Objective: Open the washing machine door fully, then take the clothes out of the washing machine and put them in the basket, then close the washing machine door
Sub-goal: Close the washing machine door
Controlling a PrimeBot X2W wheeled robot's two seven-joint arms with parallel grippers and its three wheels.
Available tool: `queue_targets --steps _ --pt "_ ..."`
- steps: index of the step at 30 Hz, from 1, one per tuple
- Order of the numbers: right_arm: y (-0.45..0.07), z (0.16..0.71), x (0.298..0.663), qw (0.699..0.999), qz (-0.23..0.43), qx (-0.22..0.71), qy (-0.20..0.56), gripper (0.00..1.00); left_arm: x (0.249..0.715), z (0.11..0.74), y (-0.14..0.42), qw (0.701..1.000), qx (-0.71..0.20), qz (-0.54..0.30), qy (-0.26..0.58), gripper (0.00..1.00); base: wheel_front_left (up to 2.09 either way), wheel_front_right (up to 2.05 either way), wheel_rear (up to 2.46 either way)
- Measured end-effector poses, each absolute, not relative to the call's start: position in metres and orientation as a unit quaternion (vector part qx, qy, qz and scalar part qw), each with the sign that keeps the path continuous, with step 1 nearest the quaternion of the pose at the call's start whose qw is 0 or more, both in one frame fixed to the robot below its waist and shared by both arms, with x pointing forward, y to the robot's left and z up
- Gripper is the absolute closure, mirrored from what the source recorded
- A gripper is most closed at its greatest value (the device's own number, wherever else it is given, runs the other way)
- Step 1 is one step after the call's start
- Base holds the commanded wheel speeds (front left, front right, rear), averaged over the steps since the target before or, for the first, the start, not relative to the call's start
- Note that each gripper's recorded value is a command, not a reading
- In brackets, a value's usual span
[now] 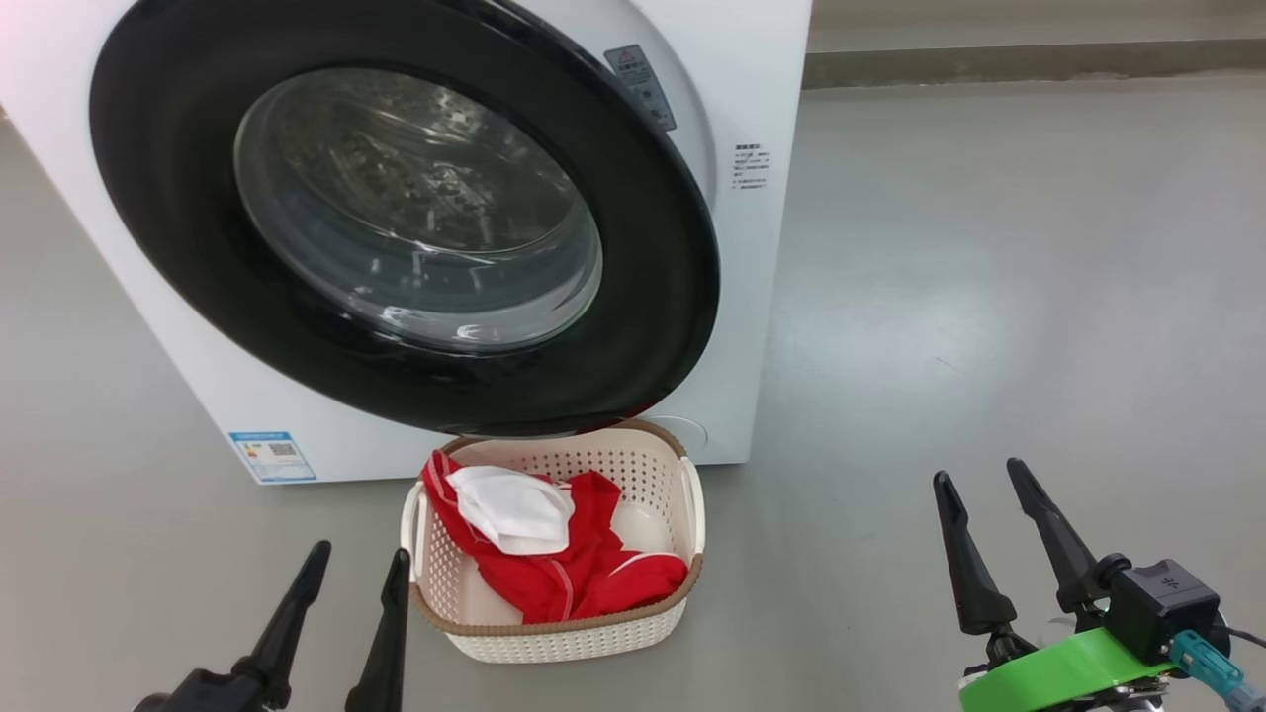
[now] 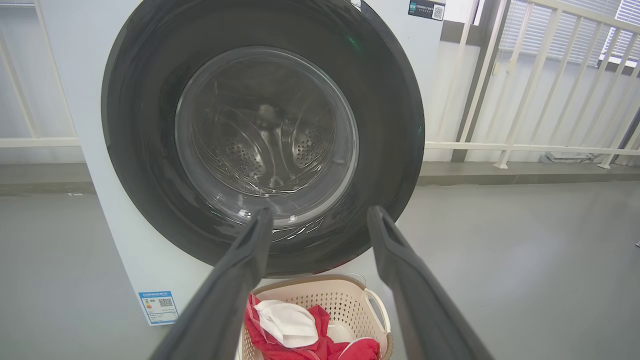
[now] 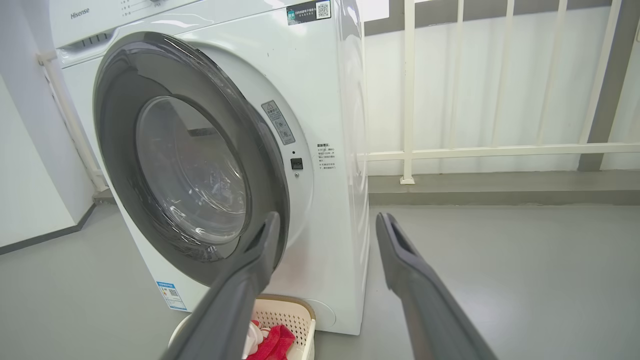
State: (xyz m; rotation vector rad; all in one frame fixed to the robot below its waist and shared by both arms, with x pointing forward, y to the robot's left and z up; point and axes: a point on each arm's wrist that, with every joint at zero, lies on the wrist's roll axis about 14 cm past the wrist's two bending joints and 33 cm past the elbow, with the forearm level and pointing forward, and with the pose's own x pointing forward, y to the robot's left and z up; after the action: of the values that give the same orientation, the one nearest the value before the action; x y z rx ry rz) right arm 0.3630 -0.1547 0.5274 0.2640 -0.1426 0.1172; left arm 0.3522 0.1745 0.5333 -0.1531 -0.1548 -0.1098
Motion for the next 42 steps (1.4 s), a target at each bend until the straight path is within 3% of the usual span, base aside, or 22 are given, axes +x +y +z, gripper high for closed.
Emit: queue_targets --steps 2,13,24,42 --pt "-0.151 0.524 0.364 0.988 0.063 0.129 -0.065 1.0 0.351 0.53 0.176 0.993 -0.079 -0.05 -0.073 0.0 0.0 0.0 0.0" --pt "-0.117 0.509 0.381 0.985 0.109 0.126 -0.034 1.0 0.345 0.518 0.189 0.995 -0.081 -0.029 -0.055 0.0 0.0 0.0 0.0" --pt "-0.065 0.507 0.441 0.98 0.187 0.058 -0.03 1.0 0.365 0.511 0.192 0.995 -0.081 -0.024 -0.044 0.0 0.0 0.0 0.0" --pt "0.004 0.51 0.524 0.963 0.259 0.062 -0.039 1.0 0.381 0.492 0.212 0.996 -0.081 0.019 -0.017 0.0 0.0 0.0 0.0"
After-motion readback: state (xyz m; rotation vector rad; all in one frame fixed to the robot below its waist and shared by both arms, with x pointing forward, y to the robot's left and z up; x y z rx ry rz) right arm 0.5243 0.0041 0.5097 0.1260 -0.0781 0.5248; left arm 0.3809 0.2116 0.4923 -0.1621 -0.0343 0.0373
